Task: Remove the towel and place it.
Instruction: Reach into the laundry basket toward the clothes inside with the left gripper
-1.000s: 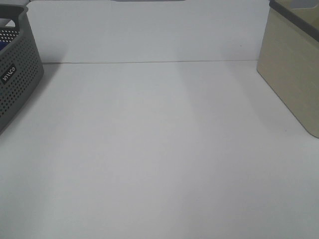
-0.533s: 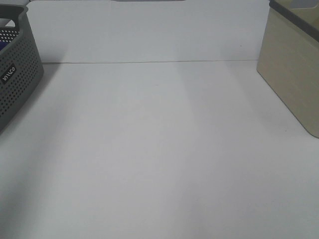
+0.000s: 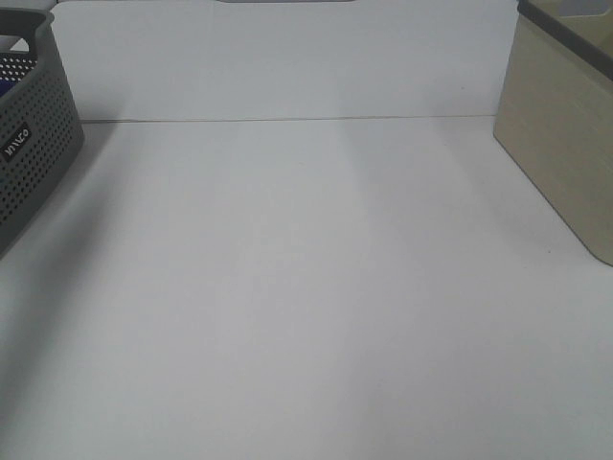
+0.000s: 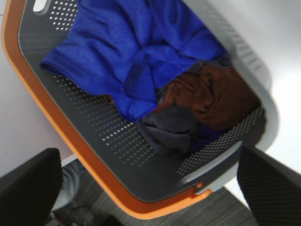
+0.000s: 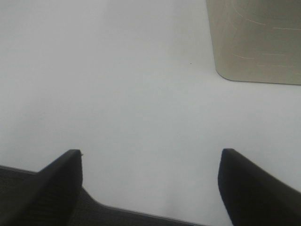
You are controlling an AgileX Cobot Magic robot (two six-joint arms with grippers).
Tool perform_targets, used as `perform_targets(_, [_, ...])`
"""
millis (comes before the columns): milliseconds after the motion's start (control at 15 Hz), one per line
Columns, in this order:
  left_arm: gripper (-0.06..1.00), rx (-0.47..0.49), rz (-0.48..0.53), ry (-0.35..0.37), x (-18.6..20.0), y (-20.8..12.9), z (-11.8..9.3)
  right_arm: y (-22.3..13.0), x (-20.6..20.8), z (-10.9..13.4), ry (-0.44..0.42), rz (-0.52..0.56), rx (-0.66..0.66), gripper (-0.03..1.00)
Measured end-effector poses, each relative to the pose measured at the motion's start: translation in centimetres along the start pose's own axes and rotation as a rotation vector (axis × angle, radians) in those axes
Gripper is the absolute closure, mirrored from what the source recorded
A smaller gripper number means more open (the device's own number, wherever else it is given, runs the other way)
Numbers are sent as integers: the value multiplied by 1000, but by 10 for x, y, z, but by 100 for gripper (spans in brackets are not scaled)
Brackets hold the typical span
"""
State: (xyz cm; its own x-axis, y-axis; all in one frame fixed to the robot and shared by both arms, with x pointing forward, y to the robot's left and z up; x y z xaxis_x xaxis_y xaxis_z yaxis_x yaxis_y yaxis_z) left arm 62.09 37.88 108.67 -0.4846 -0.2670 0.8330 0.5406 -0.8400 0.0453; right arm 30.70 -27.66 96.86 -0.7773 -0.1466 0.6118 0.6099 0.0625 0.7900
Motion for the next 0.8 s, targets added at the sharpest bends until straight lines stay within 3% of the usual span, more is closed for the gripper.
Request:
perform_targets(200, [-1,-86,108,3,-37,-10,23,0,0,0,0,0,0,19])
perform_targets(400, [-1,-100,157,-53,-79,-28,25,0,0,0,0,0,0,19])
perform_targets(800, [-1,-204,132,-25,-172,-28,36,0,0,0,0,0,0,19])
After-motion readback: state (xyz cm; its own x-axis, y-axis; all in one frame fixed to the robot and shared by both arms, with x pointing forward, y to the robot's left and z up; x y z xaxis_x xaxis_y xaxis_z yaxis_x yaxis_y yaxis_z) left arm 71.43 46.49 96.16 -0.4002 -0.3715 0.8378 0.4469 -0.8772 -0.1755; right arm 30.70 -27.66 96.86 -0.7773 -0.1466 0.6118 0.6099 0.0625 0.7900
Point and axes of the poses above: a point on each arm's last joint axis where the gripper is mounted, x pointing back along that axis away from the gripper, z along the wrist's bending axis when the last joint is at zero, y = z × x, the point moved 10 cm from there along -x, pointing out along that axis toward the gripper, and after that the axes turned 3 degrees about -x, right-handed, at the moved point
